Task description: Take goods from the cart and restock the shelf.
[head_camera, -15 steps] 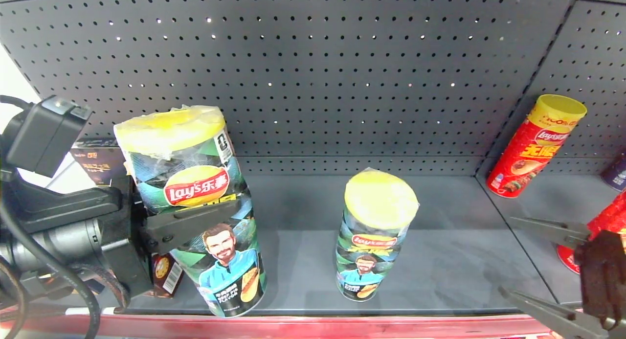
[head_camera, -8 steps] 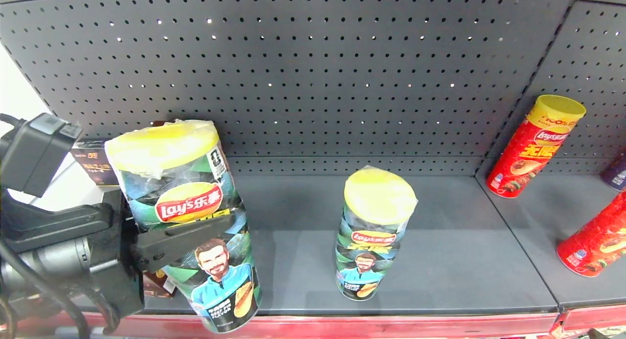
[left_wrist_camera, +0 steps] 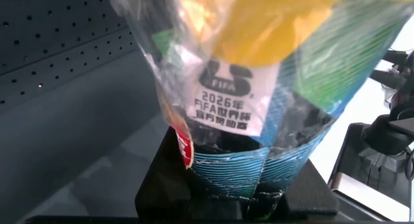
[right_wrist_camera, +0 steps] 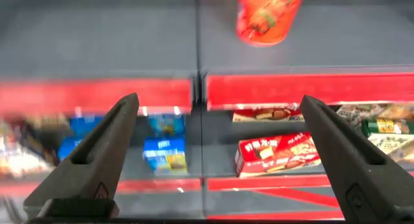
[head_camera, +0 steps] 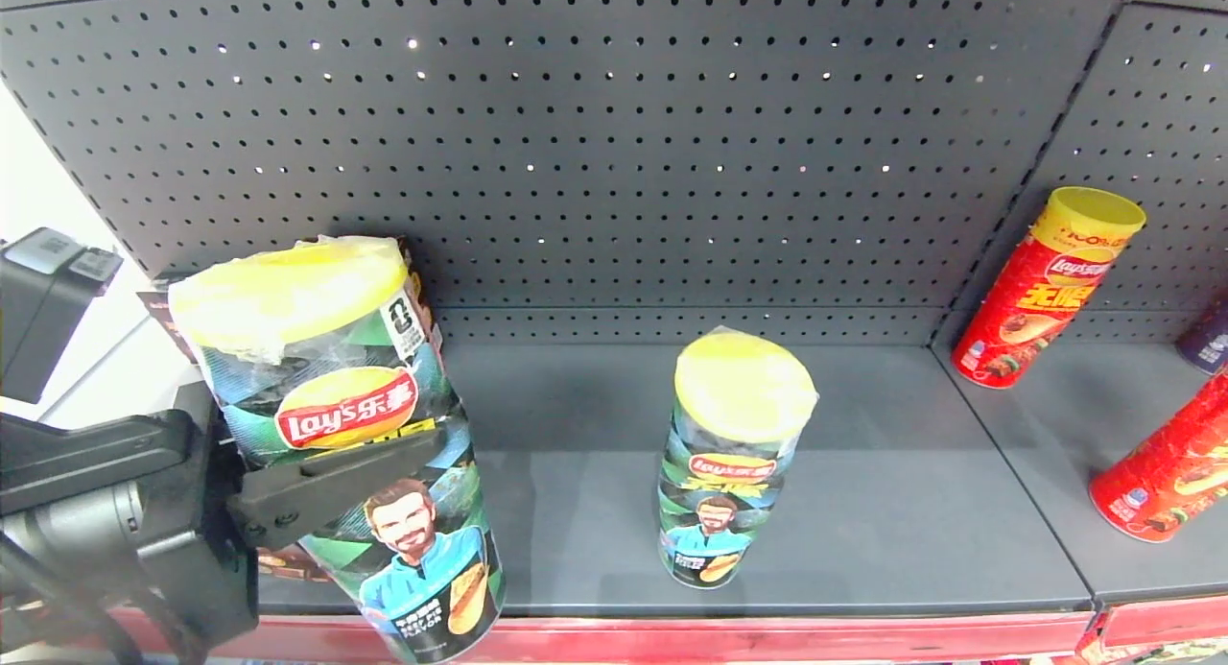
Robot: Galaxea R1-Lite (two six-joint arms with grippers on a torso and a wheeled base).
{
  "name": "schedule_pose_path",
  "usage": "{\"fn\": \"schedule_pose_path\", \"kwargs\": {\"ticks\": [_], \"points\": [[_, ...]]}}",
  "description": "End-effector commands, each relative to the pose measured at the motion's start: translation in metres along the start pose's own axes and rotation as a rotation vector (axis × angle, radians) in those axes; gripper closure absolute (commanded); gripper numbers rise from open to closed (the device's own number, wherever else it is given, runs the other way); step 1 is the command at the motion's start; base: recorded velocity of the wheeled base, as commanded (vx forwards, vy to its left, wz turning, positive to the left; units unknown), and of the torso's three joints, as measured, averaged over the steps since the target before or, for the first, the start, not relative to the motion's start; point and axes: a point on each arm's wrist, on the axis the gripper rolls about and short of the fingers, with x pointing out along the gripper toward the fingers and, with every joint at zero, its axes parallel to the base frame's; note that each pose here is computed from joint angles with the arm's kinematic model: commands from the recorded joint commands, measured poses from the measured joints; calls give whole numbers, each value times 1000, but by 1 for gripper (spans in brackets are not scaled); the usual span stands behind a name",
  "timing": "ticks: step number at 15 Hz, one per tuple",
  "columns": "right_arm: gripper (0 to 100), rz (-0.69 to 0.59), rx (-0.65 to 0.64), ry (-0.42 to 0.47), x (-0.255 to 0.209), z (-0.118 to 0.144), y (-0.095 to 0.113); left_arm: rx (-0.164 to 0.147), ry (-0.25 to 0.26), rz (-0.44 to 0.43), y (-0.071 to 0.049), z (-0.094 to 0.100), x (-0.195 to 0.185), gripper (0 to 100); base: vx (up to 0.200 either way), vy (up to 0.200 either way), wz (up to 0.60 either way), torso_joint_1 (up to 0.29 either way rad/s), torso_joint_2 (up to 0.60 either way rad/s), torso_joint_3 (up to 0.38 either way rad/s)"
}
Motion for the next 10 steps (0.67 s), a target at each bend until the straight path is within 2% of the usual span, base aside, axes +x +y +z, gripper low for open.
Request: {"fn": "schedule_pose_path", "kwargs": {"ticks": [1,4,5,6,10], "points": [[0,3,-2,-30,-2,-2,0,1,-1,-1,0,1,1,100,0,0,0,0,0,0],[0,2,15,-30,-2,-2,0,6,8,-8,1,1,5,100,0,0,0,0,0,0],[0,2,15,-30,-2,-2,0,28,-16,7,4,12,8,100,0,0,0,0,0,0],[0,2,15,-30,-2,-2,0,31,-19,4,4,15,9,100,0,0,0,0,0,0],[0,2,15,-30,-2,-2,0,13,1,8,22,22,39,100,0,0,0,0,0,0]]}}
